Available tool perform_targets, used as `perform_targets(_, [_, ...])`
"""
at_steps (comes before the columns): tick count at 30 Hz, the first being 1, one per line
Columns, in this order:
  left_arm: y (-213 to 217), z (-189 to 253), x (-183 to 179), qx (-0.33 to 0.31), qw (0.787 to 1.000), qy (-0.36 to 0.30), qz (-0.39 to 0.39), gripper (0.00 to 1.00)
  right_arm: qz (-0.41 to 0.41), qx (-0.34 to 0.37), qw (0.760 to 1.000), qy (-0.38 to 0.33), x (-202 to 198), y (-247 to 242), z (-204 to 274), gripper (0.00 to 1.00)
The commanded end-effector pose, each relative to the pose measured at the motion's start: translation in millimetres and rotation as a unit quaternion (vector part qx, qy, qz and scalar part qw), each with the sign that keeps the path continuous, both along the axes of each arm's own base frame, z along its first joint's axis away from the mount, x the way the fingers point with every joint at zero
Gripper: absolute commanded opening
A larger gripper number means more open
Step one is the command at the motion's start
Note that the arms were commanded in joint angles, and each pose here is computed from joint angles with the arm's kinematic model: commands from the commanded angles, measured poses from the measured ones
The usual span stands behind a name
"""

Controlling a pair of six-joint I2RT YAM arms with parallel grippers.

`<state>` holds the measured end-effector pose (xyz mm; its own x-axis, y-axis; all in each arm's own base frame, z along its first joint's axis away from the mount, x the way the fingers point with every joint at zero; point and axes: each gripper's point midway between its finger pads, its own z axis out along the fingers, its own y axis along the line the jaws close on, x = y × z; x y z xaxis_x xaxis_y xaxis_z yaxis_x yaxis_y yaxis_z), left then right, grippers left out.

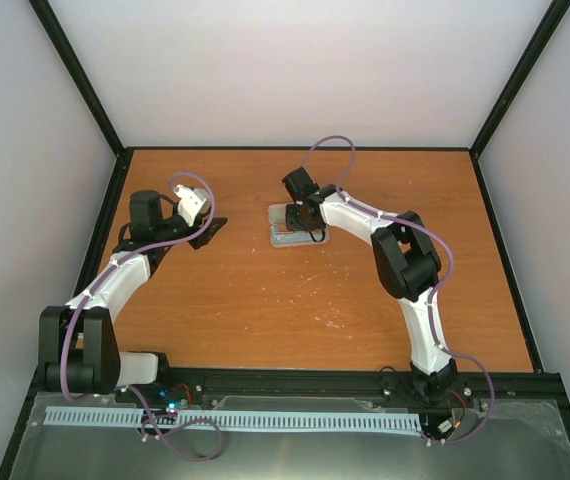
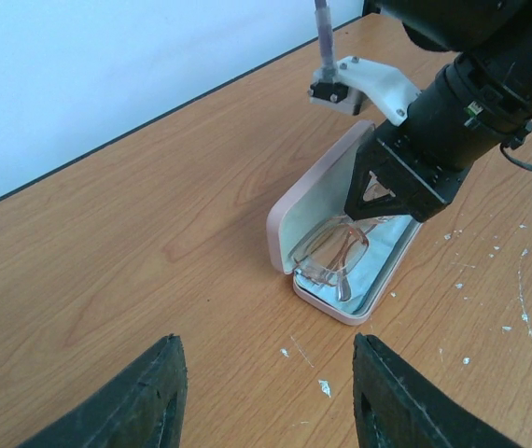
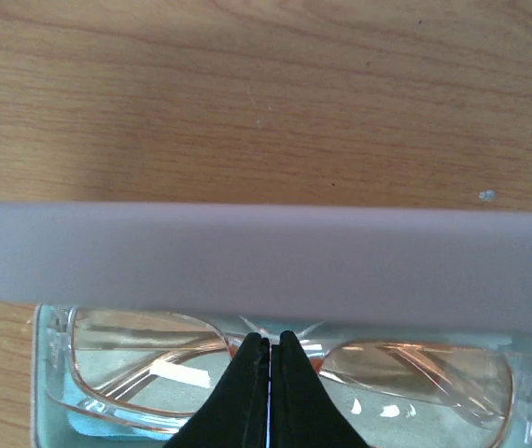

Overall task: Organize the sunglasses
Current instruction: Adjust the sunglasses in the sunglasses case.

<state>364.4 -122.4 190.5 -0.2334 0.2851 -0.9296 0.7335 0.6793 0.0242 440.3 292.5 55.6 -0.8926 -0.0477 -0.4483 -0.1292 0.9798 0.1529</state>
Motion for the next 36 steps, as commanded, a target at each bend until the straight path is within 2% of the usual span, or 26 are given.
perform_targets(1, [3,7,4,-0.003,1.0,-0.004,0.005,0.5,0.013,-0.02,1.0,0.007,-2,1,-16,0.03])
perform_targets(23, [2,10,4,-0.005,1.0,-0.008,0.003,0.5,0.012,-0.021,0.999,0.027,-34,-5,-9,0.03])
perform_targets(26, [2,11,4,-0.005,1.0,-0.009,0.003,0.5,0.01,-0.007,1.0,0.01,-35,-2,12,0.03])
perform_targets(30, [2,15,4,-0.005,1.0,-0.014,0.004,0.5,-0.019,0.012,0.999,-0.042,-29,-10,66,0.03])
perform_targets(33, [2,16,5,-0.004,1.0,-0.017,0.003,0.5,-0.06,0.013,0.995,-0.084,-24,-30,98,0.03])
perform_targets(36, [2,17,7,-0.003,1.0,-0.019,0.003,0.5,-0.115,0.033,0.988,-0.094,-18,-60,104,0.03])
